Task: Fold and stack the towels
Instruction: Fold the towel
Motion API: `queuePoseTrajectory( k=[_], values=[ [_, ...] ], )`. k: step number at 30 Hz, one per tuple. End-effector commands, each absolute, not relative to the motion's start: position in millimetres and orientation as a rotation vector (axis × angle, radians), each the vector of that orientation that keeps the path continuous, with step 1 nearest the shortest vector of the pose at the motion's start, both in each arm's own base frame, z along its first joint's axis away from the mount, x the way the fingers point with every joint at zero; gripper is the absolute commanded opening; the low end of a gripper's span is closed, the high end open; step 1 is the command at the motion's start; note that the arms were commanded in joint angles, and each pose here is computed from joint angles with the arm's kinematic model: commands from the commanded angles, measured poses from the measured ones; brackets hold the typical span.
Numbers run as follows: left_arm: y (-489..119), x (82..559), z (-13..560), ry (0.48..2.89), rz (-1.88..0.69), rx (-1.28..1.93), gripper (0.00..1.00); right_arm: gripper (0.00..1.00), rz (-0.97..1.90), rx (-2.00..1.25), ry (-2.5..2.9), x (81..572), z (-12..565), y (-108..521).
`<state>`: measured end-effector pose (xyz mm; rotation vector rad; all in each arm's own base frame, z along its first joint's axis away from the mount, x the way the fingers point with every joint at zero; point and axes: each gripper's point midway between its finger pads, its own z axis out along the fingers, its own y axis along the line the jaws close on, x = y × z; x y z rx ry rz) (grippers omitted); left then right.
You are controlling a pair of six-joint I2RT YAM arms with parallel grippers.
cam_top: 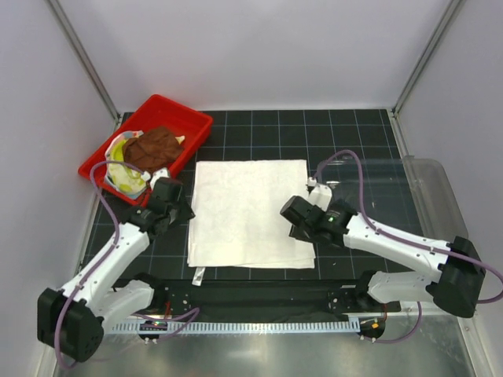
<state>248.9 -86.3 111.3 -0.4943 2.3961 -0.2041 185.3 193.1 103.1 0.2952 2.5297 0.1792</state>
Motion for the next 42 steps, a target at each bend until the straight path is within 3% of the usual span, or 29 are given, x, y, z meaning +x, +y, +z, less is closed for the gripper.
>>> queuePoseTrajectory(
  k=[1,2,9,26,35,39,42],
  values=[
    [-82.5,213.8,87.5,2.459,-0.236,-0.627,0.48,0.37,0.061,0.517,2.543,164.4,84.9,159.8],
    [-79.6,208.6,82.8,2.428,-0.25,-0.706,0.56,0.38,0.057,0.533,2.549,161.9,81.1,157.7],
    [-84.2,189.9,70.2,2.438,-0.332,-0.802,0.63,0.42,-0.079,0.634,2.515,153.4,62.0,129.4],
    [-78.5,176.2,44.4,2.517,-0.24,-0.908,0.59,0.46,0.078,0.733,2.501,149.6,31.4,138.4],
    [-65.4,170.1,49.1,2.451,-0.195,-0.992,0.63,0.45,0.109,0.764,2.492,149.1,20.7,140.3],
    [-62.4,166.4,45.8,2.448,-0.175,-1.035,0.65,0.37,0.126,0.785,2.479,149.2,19.0,139.6],
    [-60.6,166.8,46.6,2.446,-0.154,-1.041,0.65,0.19,0.125,0.788,2.462,150.9,22.6,136.8]
  ],
)
